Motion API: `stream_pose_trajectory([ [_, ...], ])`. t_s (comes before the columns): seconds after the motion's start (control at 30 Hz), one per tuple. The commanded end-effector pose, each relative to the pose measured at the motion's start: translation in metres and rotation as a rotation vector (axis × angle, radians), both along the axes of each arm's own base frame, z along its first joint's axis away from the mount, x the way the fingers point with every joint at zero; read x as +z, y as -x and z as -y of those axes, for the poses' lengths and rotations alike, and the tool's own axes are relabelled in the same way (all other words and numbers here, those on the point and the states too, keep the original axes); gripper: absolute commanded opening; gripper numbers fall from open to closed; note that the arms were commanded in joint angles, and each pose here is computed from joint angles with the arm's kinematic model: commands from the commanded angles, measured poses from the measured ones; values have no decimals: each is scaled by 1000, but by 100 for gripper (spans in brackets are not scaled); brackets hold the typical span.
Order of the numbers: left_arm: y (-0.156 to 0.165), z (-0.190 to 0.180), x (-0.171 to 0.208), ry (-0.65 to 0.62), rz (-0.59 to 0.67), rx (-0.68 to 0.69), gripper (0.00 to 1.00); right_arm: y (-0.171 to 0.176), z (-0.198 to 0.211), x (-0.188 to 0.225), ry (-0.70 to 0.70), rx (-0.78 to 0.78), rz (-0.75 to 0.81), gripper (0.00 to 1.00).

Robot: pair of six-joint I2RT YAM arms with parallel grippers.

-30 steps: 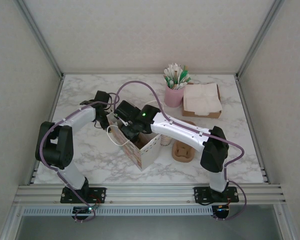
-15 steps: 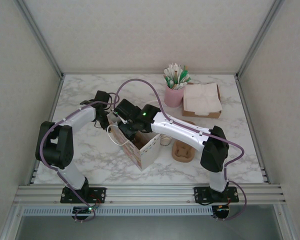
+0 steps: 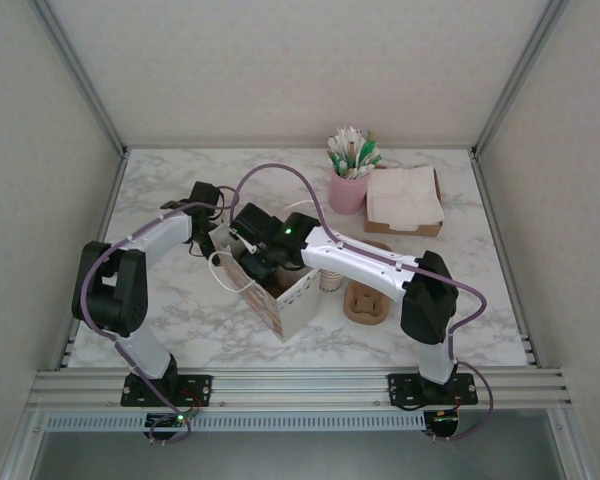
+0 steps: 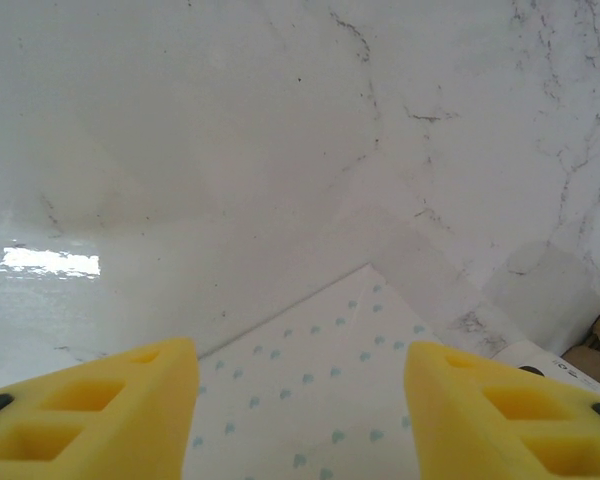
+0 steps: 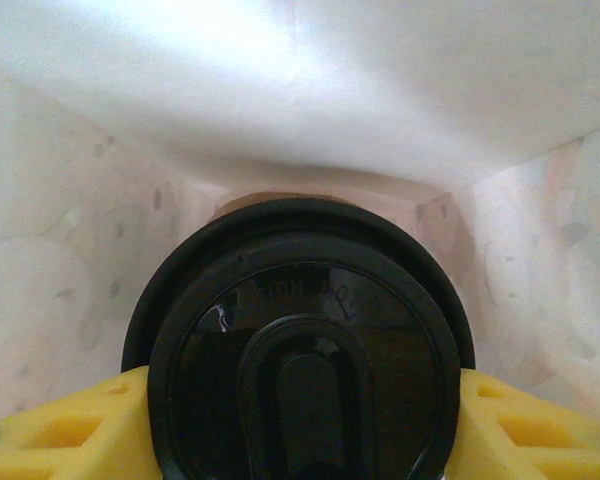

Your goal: Pack the takeout coffee

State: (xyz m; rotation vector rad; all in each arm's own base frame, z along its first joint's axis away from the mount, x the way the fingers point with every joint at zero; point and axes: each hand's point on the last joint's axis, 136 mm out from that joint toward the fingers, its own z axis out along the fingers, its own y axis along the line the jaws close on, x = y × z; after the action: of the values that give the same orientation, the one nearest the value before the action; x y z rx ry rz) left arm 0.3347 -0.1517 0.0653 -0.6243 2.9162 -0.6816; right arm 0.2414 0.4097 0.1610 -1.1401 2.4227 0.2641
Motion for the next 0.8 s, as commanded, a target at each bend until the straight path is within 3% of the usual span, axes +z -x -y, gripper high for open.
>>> stream_pose_trajectory([
  [0.0, 1, 0, -2, -25, -18, -1, 57, 11, 20, -33, 138, 1, -60, 44],
  [0.47, 1, -1, -3, -31, -20, 0, 57, 14, 30, -59, 267, -1, -108, 44],
  [0.77, 0, -2, -1, -33, -15, 2, 57, 32, 53, -104, 399, 15, -174, 43],
])
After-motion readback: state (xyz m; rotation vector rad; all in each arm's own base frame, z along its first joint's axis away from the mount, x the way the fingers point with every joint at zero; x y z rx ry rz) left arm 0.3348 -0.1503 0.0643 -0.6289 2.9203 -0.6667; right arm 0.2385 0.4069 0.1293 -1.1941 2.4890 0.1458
